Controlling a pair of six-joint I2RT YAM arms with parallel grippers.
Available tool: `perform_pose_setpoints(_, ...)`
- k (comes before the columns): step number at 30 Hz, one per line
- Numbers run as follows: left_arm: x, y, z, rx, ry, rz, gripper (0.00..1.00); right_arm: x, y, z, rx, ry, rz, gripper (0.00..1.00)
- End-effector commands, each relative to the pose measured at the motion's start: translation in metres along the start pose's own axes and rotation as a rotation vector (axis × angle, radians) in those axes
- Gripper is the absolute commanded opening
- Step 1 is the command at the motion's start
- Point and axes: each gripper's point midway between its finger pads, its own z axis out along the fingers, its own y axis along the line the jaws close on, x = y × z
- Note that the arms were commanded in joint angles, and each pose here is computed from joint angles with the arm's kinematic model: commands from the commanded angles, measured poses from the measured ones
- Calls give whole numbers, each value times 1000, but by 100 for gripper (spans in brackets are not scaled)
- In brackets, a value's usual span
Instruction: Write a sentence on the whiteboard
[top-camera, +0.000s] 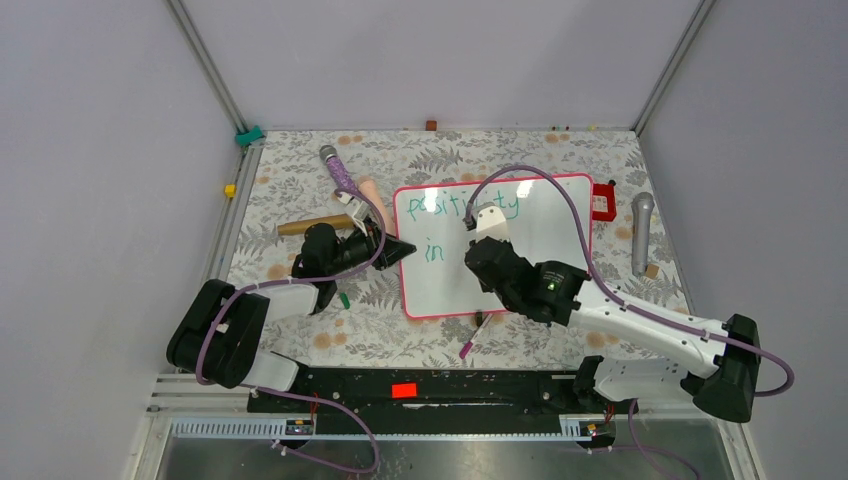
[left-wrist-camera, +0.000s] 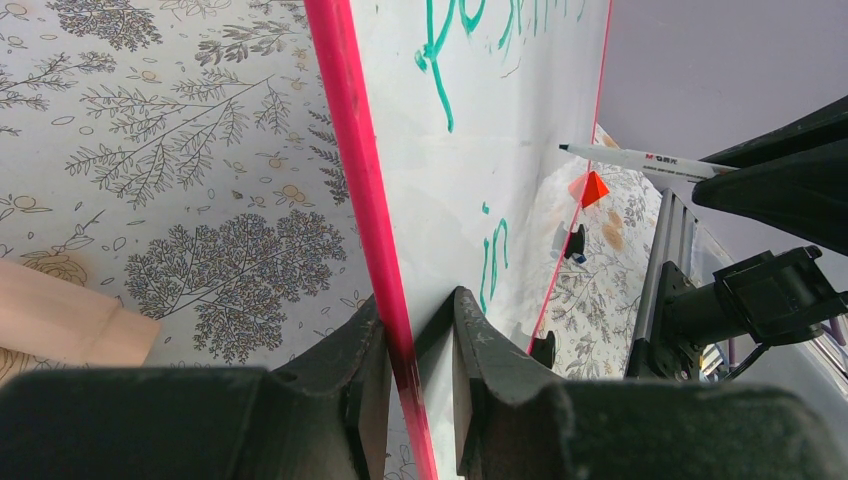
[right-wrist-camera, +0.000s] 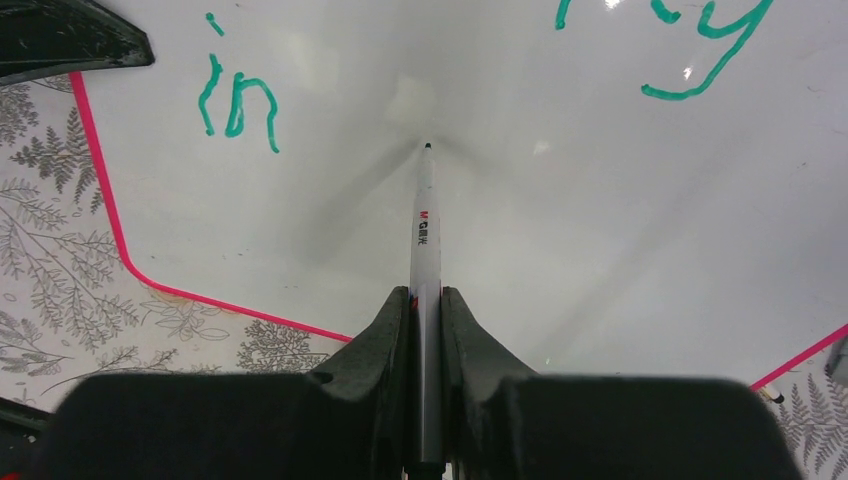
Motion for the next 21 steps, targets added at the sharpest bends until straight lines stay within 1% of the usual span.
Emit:
perform_pose_setpoints(1, -13, 40, -4, -192, -77, 141, 0, -18, -13, -3, 76, -38, 12, 0)
perform_pose_setpoints(12, -14, 39, -4, -191, -78, 143, 0, -23, -9, 7, 101, -25, -17, 0)
perform_pose_setpoints(21, -14, 39, -4, -189, -79, 144, 0, -17, 10, 9, -4, 1, -33, 0)
